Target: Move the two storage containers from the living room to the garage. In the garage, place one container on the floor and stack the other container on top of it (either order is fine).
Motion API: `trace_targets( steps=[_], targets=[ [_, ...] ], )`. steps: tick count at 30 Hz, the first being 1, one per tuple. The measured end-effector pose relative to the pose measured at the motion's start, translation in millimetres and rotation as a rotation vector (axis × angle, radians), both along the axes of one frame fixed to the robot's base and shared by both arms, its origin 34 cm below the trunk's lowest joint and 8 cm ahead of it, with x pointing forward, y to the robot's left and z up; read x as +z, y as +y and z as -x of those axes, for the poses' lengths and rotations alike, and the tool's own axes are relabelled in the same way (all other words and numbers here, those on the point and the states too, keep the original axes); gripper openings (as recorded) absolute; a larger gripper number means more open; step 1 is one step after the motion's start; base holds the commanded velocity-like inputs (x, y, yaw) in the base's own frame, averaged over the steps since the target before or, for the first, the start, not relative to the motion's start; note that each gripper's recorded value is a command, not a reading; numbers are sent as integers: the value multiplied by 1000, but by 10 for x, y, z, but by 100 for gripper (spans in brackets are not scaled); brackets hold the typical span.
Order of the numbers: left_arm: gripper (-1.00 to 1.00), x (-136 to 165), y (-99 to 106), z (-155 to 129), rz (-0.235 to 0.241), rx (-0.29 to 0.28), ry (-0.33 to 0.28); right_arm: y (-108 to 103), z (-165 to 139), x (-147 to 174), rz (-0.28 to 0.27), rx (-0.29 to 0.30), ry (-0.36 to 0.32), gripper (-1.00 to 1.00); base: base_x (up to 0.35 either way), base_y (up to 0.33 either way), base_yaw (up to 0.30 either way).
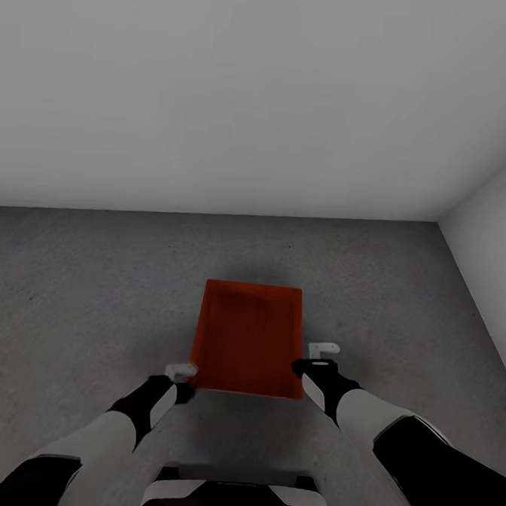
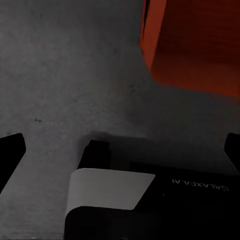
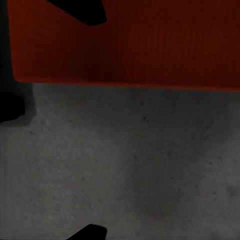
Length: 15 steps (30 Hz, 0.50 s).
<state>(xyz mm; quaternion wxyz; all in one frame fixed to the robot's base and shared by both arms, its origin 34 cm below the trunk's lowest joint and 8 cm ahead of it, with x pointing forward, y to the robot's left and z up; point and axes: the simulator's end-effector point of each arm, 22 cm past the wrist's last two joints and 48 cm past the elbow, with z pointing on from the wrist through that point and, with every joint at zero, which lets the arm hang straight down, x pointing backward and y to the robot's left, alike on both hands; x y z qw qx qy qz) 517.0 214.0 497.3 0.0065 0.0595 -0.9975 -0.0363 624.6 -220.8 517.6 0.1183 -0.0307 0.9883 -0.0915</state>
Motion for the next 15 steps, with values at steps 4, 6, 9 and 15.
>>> trace_targets(
  steps=[4, 6, 9, 15],
  targets=[
    [100, -22, 53, 92, 5, 43, 20, -2, 4, -1, 0, 0, 1, 100, 0, 0, 0],
    [100, -28, 86, 115, 5, 58, 25, 0, 5, -2, -1, 0, 2, 100, 0, 0, 0],
    [100, -45, 200, 189, -6, 71, 41, -2, 5, -2, 0, 0, 2, 100, 0, 0, 0],
    [100, -59, 322, 269, -22, 75, 58, -8, 6, -1, 3, 0, 2, 100, 0, 0, 0]
  ],
)
